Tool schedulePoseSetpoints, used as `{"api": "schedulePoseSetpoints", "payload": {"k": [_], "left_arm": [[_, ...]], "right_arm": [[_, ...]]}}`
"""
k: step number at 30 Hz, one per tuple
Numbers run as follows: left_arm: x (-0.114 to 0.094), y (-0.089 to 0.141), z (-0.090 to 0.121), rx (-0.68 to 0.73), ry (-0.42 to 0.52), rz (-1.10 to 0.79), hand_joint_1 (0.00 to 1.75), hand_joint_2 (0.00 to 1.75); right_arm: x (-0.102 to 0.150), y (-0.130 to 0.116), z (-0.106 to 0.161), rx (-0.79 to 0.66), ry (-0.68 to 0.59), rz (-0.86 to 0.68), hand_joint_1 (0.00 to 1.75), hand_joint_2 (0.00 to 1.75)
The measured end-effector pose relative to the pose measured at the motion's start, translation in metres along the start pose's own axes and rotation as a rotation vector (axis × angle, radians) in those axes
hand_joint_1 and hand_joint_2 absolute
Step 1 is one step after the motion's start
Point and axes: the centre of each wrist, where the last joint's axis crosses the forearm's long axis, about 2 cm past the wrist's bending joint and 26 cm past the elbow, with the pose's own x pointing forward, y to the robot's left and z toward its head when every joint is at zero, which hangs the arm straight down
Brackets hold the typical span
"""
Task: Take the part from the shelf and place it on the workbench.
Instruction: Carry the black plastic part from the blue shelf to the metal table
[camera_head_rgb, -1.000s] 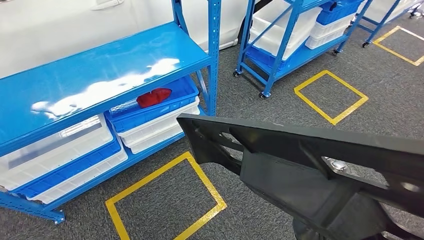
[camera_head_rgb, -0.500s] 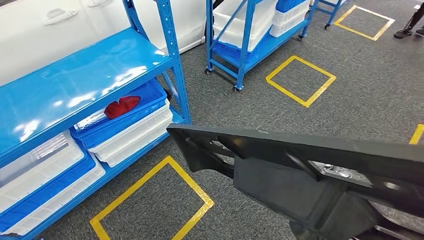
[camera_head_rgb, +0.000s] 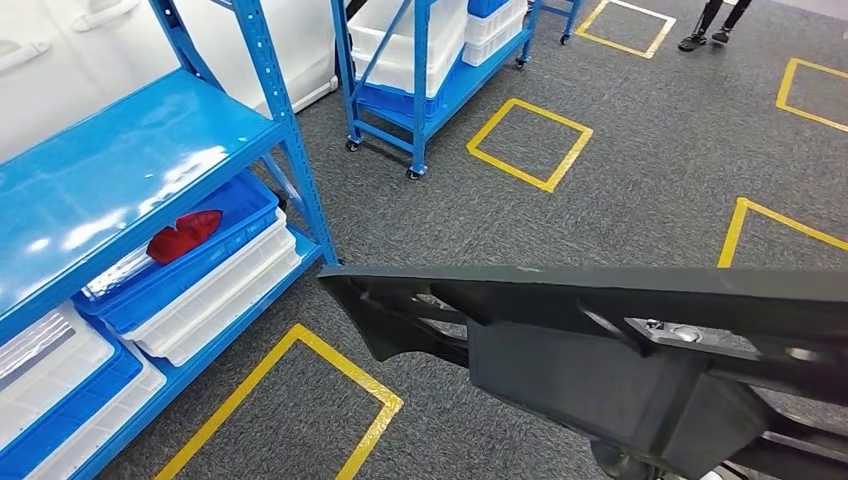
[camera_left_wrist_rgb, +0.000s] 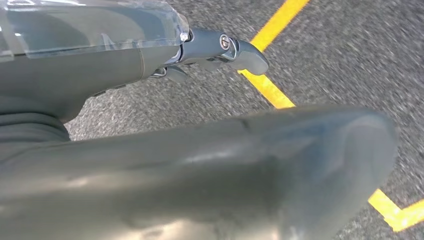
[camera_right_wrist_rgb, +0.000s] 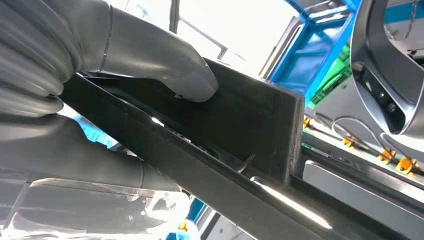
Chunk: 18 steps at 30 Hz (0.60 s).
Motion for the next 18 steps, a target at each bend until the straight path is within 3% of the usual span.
{"api": "schedulePoseSetpoints", "payload": {"k": [18], "left_arm": [[-0.0042, -0.0071, 0.0020, 0.004, 0.017, 0.028, 0.00, 0.00]], "right_arm": [[-0.0081, -0.0085, 0.0029, -0.031, 0.016, -0.031, 1.75, 1.75]]}}
